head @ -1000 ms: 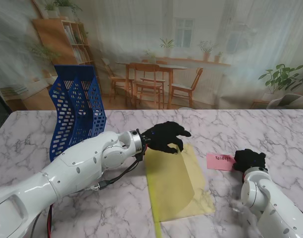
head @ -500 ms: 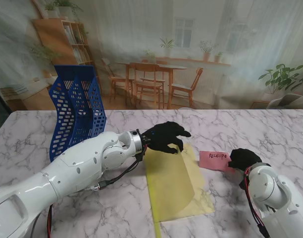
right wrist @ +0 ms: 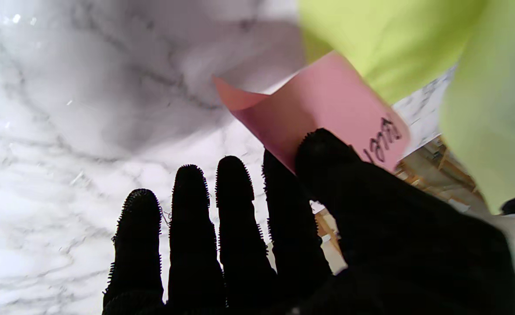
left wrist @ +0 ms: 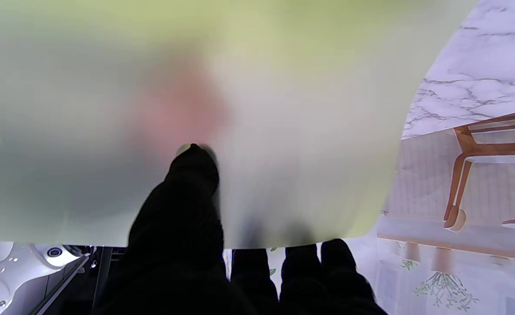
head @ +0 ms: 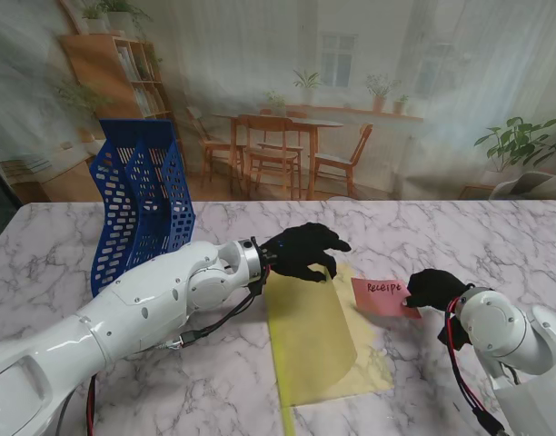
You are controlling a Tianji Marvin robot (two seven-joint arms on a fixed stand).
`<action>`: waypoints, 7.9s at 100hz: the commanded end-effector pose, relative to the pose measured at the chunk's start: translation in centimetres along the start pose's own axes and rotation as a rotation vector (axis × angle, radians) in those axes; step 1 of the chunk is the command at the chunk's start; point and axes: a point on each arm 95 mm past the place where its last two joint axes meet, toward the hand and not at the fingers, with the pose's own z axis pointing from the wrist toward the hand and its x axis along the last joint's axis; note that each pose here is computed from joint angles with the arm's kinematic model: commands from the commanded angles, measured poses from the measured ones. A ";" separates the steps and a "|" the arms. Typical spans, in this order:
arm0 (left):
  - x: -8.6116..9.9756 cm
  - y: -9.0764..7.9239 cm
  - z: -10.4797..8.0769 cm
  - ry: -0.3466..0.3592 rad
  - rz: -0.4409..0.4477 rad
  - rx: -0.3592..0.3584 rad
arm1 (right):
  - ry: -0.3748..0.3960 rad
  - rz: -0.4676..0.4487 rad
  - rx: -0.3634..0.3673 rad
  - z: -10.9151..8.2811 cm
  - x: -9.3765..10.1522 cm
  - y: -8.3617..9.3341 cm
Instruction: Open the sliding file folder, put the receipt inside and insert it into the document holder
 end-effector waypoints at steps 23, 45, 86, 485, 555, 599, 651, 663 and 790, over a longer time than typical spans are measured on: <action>0.0 -0.1 0.2 -0.003 0.024 0.004 | 0.039 0.047 0.146 -0.4 2.4 -0.1; 0.0 0.0 0.2 -0.003 0.022 0.007 | 0.059 0.066 0.201 0.0 3.8 -0.5; 0.0 0.1 0.2 -0.004 0.026 0.016 | 0.055 0.158 0.281 -0.6 4.5 -0.3; 1.9 0.9 0.8 0.013 -0.024 0.145 | -0.086 0.200 0.348 4.9 11.5 -5.7; 1.5 1.0 0.1 0.007 -0.015 0.141 | -0.070 0.304 0.185 2.8 8.7 -3.5; 1.3 0.9 -0.8 0.002 0.004 0.147 | -0.031 0.348 0.006 0.5 6.3 -0.7; 1.5 -0.8 -2.6 -0.002 0.058 0.207 | -0.096 0.391 -0.044 0.9 3.1 0.5; 1.7 -1.0 -2.9 0.000 0.068 0.221 | -0.126 0.394 -0.043 1.4 2.4 0.6; 2.1 -1.8 -2.5 -0.005 0.075 0.264 | -0.099 0.541 0.124 1.8 2.6 -0.5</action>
